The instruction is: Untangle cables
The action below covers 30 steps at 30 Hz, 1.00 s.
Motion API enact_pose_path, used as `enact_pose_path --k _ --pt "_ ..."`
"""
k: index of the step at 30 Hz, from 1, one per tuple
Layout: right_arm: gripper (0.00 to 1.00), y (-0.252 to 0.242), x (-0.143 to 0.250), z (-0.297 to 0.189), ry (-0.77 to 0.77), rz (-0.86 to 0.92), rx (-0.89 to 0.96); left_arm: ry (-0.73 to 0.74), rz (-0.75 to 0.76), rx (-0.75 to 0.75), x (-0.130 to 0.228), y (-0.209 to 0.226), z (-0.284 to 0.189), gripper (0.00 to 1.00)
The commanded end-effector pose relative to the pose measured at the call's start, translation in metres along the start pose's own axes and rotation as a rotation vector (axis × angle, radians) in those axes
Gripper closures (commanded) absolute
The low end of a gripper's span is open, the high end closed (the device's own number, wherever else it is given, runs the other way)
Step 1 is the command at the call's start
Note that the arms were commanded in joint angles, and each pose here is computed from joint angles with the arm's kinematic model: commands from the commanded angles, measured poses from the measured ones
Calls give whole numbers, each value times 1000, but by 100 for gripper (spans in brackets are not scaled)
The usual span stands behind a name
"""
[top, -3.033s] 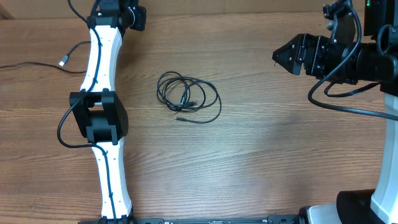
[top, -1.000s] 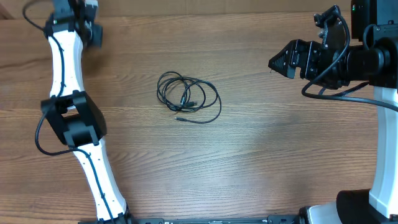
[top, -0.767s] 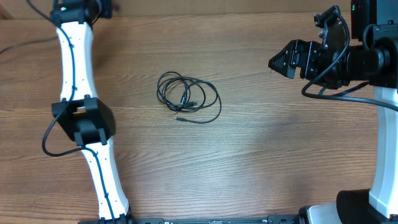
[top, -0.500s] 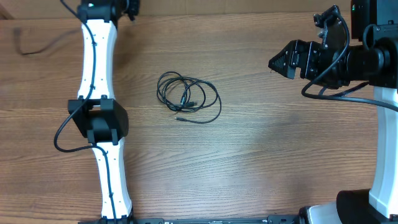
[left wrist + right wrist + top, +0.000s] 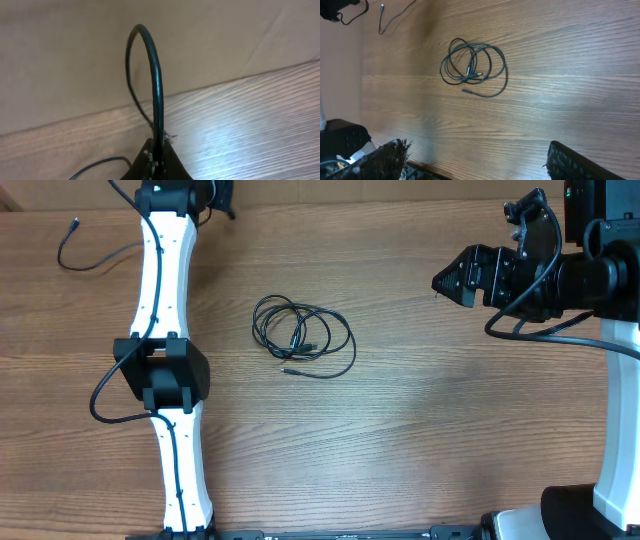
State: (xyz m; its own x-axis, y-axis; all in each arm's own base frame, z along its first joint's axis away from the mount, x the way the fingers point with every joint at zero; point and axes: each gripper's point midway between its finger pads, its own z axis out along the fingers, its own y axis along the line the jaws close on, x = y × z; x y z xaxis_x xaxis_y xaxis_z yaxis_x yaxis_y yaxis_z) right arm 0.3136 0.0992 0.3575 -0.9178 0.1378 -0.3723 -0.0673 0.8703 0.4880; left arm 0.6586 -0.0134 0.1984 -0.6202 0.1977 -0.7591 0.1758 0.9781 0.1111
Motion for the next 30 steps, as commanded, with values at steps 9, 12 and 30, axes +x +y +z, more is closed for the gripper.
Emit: enact_pose_path --k 9,12,30 --pt "11 0 1 1 4 -11 4 7 -188 -95 51 98 25 96" --pt "11 0 1 1 4 -8 3 21 -226 -141 69 120 31 96" --pt "11 0 1 1 4 -8 3 77 -248 -27 96 101 46 0"
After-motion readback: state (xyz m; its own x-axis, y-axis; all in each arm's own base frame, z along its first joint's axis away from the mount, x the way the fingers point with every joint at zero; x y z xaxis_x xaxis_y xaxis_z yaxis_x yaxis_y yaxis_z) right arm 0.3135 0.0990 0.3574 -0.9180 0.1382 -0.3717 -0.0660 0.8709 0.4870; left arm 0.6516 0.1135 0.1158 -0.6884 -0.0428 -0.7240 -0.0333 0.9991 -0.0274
